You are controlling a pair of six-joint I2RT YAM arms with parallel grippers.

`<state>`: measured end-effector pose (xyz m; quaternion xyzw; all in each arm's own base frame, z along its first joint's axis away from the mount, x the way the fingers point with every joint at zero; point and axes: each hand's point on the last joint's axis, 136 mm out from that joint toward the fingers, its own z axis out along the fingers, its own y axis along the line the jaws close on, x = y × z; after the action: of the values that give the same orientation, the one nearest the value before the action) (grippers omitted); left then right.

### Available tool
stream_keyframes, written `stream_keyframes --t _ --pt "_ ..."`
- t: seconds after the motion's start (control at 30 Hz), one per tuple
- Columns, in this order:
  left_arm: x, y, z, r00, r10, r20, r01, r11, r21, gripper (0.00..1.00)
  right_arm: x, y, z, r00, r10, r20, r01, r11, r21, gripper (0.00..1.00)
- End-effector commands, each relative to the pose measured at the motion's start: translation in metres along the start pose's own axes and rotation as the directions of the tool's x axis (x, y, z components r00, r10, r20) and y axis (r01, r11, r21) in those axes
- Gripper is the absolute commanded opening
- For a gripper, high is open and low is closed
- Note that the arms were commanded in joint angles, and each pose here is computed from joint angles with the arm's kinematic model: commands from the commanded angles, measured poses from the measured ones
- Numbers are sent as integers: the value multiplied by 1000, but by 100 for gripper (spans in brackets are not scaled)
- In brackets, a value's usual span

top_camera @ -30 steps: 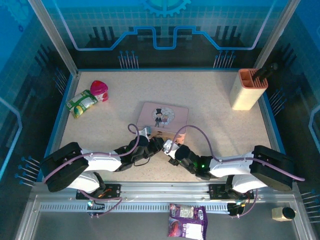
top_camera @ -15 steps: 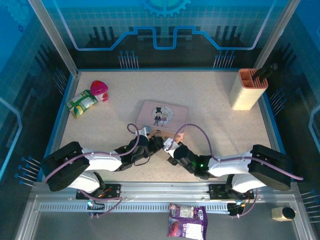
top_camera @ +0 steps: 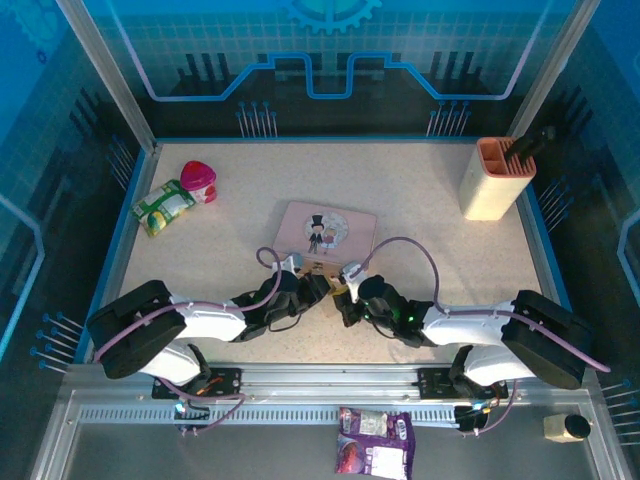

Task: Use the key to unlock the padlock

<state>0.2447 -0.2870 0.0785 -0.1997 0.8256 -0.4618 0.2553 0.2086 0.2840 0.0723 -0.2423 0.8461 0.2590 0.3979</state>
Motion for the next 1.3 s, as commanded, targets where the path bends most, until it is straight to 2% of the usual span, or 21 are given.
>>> stream_keyframes --t 0.0,0.2,0.37,0.57,0.8,0.93,1.07,1.27 --pt "0 -37 3 1000 -10 -26 13 993 120 8 -16 9 1 993 104 50 -101 993 -64 0" --pt "-3 -18 1 999 -38 -14 38 997 68 37 -7 1 4 994 108 18 -107 994 -28 0" --pt "-12 6 -8 999 -18 35 19 1000 -11 53 -3 2 6 992 123 -6 -123 992 -29 0" --pt "-29 25 -30 994 28 106 -18 996 -92 60 8 6 11 980 188 -65 -191 980 -49 0" --pt "-43 29 -51 983 92 156 -69 987 -147 62 16 8 14 964 253 -86 -258 964 -57 0" --pt "-50 33 -59 977 141 158 -111 976 -185 65 21 0 20 943 317 -101 -321 947 -19 0" --pt "-66 35 -70 964 222 150 -181 953 -244 67 26 -6 29 914 385 -124 -389 921 -5 12" --pt "-99 33 -88 919 374 121 -311 880 -357 74 23 -14 34 883 448 -136 -458 887 -54 20"
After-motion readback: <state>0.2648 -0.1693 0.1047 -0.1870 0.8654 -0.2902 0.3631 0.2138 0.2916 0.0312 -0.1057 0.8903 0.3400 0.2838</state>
